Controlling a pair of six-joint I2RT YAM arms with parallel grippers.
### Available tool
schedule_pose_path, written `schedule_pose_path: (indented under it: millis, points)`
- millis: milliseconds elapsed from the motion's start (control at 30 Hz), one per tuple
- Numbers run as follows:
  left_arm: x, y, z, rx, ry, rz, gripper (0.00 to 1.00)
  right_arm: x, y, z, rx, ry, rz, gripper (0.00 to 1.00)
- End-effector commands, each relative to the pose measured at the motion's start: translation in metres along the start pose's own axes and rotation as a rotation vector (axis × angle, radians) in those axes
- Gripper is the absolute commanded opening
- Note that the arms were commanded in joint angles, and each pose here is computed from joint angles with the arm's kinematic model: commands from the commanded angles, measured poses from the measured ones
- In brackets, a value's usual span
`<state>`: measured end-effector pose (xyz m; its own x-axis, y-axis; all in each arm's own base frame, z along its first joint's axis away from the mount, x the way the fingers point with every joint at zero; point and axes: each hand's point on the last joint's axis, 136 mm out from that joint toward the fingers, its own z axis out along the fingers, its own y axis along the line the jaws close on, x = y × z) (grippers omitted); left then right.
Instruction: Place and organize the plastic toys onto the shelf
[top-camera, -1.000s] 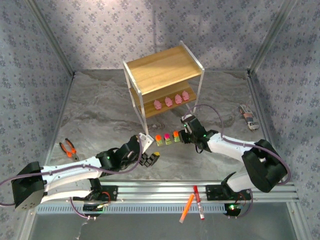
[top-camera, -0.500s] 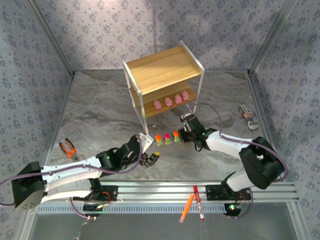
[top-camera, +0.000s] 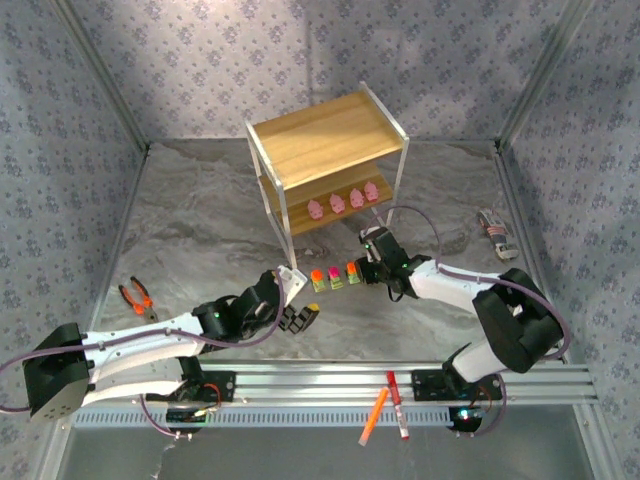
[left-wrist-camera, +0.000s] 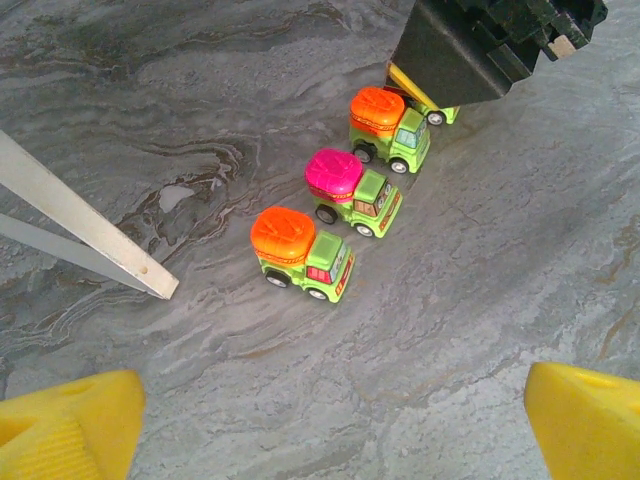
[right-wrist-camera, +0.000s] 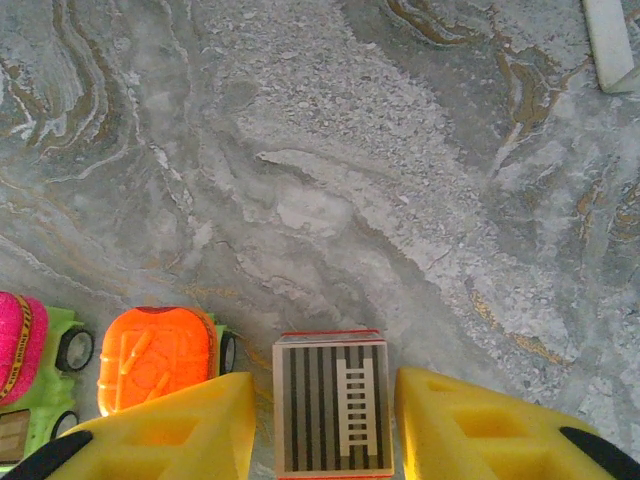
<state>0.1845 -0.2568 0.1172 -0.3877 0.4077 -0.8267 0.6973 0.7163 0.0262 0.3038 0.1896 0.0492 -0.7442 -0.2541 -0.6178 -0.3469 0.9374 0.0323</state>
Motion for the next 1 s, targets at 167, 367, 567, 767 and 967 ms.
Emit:
schedule_pose_path:
  millis: [167, 367, 567, 767, 967]
  points:
    - [-0.008, 0.002, -0.001, -0.011, -0.01, -0.017, 0.97, -0.003, -0.006, 0.001, 0.021, 0.006, 0.002, 0.4]
    - [-0.008, 0.002, -0.001, -0.012, -0.01, -0.016, 0.97, -0.001, -0.009, 0.002, 0.034, 0.015, 0.009, 0.36]
    - [-0.009, 0.003, -0.001, -0.013, -0.01, -0.018, 0.97, -0.001, -0.012, 0.002, 0.05, 0.018, 0.019, 0.33]
    - [-0.009, 0.003, -0.001, -0.015, -0.009, -0.018, 0.97, 0.001, -0.017, 0.001, 0.075, 0.026, 0.034, 0.29]
    - [-0.008, 0.003, 0.0, -0.015, -0.007, -0.017, 0.97, 0.002, -0.021, 0.0, 0.099, 0.033, 0.044, 0.28]
